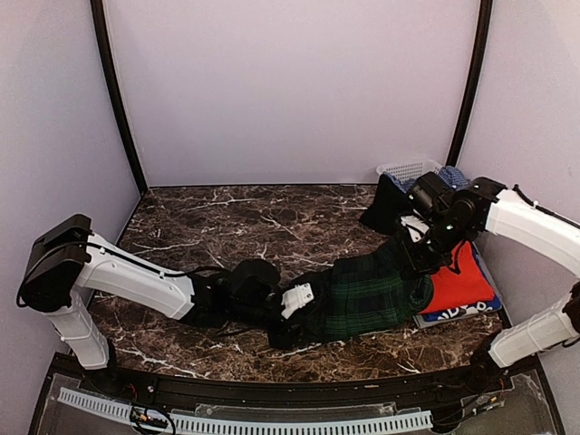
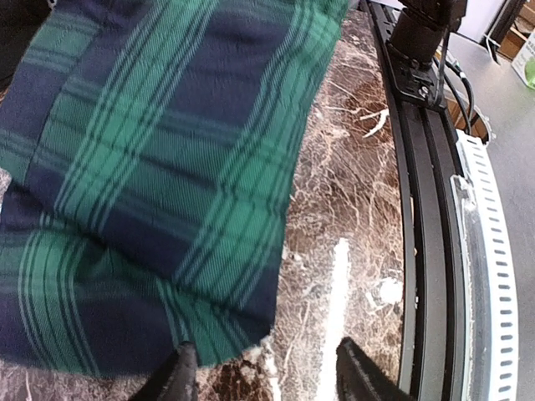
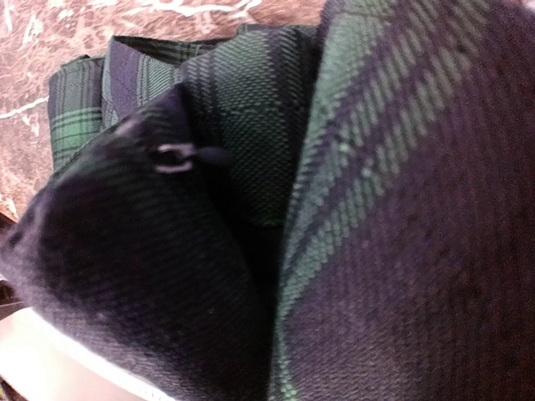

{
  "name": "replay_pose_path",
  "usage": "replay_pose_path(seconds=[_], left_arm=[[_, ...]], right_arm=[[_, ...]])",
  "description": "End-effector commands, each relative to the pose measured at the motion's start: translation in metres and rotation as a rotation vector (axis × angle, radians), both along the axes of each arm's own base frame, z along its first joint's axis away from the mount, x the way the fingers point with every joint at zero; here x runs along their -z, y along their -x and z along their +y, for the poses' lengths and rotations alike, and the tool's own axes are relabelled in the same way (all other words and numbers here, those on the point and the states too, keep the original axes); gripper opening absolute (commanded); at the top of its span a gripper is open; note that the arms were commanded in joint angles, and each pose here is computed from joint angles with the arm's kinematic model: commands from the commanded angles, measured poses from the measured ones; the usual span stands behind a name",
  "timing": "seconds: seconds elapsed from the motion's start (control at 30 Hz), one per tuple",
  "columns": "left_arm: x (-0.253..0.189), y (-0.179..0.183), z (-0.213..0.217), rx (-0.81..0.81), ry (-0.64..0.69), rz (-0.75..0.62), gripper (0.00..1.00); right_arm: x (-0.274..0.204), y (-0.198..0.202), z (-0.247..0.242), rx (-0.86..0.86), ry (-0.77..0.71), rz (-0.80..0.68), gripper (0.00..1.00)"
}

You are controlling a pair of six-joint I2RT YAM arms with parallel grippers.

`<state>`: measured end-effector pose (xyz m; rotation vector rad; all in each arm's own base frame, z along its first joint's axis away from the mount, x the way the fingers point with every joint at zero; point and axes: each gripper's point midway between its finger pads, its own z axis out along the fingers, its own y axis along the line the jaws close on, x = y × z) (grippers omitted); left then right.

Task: Fold and stack the mixed laundry pile
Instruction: Place the square-folded skirt at the corner of the board.

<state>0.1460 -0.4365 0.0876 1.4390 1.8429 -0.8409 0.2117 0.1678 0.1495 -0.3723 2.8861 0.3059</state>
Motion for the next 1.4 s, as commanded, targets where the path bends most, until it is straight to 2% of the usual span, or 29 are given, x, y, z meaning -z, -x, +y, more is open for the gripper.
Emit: replay_pose_path(seconds=[0.0, 0.07, 0.13, 0.23, 0.33, 0.47, 0.63, 0.8, 0.9, 1.1, 1.37], left_arm=[[-0.017, 0.005, 0.002, 0.026, 0.073, 0.006, 0.59], [-0.017, 0.004, 0.003, 0.029, 0.082, 0.007, 0.7], [-0.017, 0.003, 0.002, 0.028, 0.086, 0.014, 0.75], [-0.017, 0.002, 0.001, 0.008, 0.104, 0.053, 0.78], [-0.026, 0.007, -0.006, 0.003, 0.205, 0.123, 0.82], [-0.017, 0.016, -0.008, 0.039, 0.212, 0.175, 0.86], [-0.007, 0.015, -0.004, 0.039, 0.175, 0.14, 0.87], [-0.009, 0.017, -0.005, 0.054, 0.198, 0.154, 0.87], [-0.008, 0.018, -0.007, 0.059, 0.205, 0.158, 0.88], [-0.004, 0.018, -0.006, 0.062, 0.187, 0.157, 0.87], [-0.001, 0.017, -0.004, 0.056, 0.185, 0.158, 0.88]], right_arm=[[-0.036, -0.006, -0.025, 0.039, 0.081, -0.098, 0.0], [-0.044, -0.006, -0.031, 0.047, 0.108, -0.111, 0.0], [-0.049, -0.005, -0.04, 0.057, 0.153, -0.115, 0.0], [-0.06, -0.006, -0.045, 0.068, 0.166, -0.134, 0.0], [-0.072, -0.002, -0.054, 0.095, 0.197, -0.143, 0.0], [-0.089, 0.007, -0.06, 0.129, 0.18, -0.146, 0.0], [-0.099, 0.023, -0.062, 0.149, 0.134, -0.12, 0.0], [-0.114, 0.028, -0.075, 0.183, 0.157, -0.149, 0.0], [-0.125, 0.019, -0.072, 0.182, 0.15, -0.181, 0.0], [-0.136, -0.004, -0.036, 0.105, 0.043, -0.207, 0.0], [-0.146, 0.0, -0.057, 0.118, 0.147, -0.215, 0.0]])
